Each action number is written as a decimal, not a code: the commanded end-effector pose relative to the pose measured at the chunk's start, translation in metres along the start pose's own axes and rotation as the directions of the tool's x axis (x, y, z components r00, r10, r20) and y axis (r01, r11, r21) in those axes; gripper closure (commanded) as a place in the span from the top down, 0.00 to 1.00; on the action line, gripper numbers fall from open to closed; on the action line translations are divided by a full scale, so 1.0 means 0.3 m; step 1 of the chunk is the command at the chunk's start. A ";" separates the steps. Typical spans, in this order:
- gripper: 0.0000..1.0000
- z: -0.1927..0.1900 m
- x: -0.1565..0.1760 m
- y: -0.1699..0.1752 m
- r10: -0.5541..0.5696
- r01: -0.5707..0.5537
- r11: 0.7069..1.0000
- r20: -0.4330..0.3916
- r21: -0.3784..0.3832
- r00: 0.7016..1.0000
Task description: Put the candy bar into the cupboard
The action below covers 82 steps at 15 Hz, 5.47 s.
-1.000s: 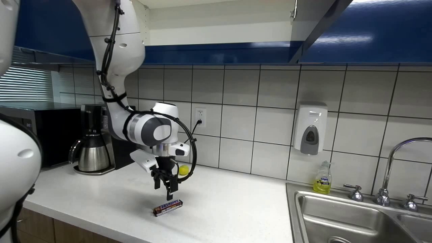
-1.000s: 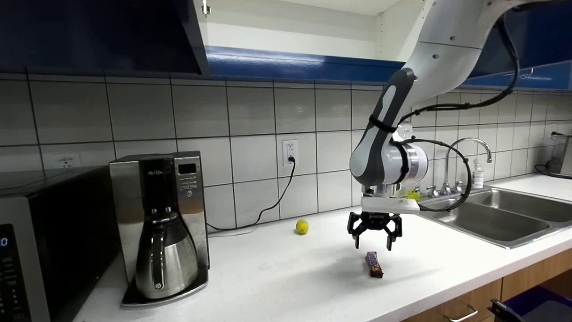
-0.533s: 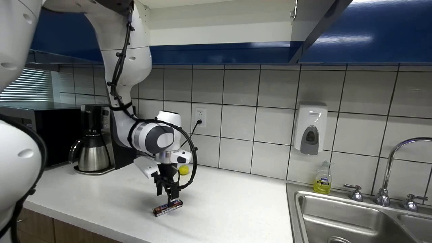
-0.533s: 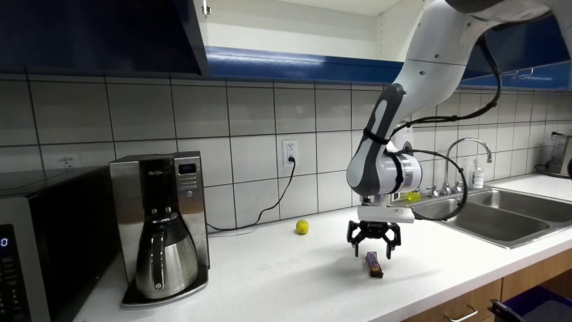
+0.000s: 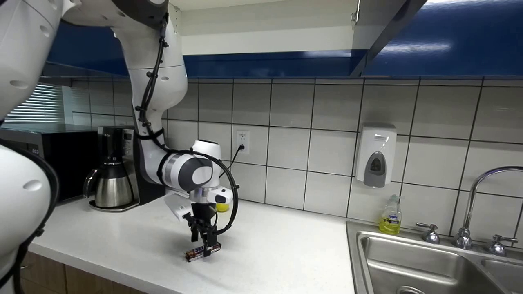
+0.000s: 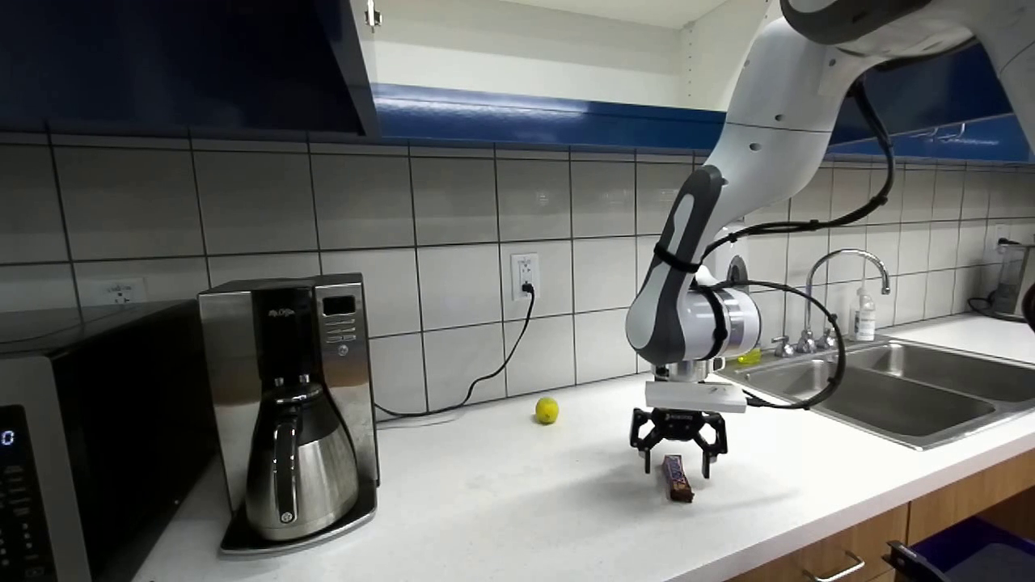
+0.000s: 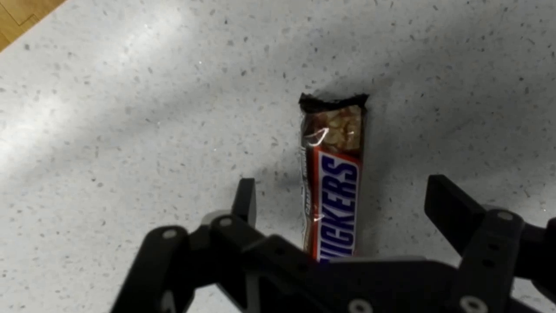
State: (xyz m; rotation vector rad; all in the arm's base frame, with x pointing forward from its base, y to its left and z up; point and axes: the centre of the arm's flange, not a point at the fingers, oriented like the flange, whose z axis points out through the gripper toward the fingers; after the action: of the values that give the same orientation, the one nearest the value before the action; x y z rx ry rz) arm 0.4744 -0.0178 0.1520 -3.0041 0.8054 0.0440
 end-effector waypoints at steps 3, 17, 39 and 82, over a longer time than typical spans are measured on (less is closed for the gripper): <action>1.00 0.012 0.032 -0.014 0.056 -0.057 0.998 -0.005 -0.005 0.998; 0.68 0.026 0.064 -0.069 0.071 -0.071 0.997 -0.008 -0.015 0.997; 0.07 -0.213 0.038 -0.141 -0.160 0.160 0.987 -0.119 -0.011 0.980; 0.07 -1.997 -0.543 -0.093 -0.381 0.470 0.879 -0.707 -0.078 0.595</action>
State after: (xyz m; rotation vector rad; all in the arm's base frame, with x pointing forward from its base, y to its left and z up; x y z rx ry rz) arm 0.3478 0.0617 0.7180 -2.9496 -0.0037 -1.1880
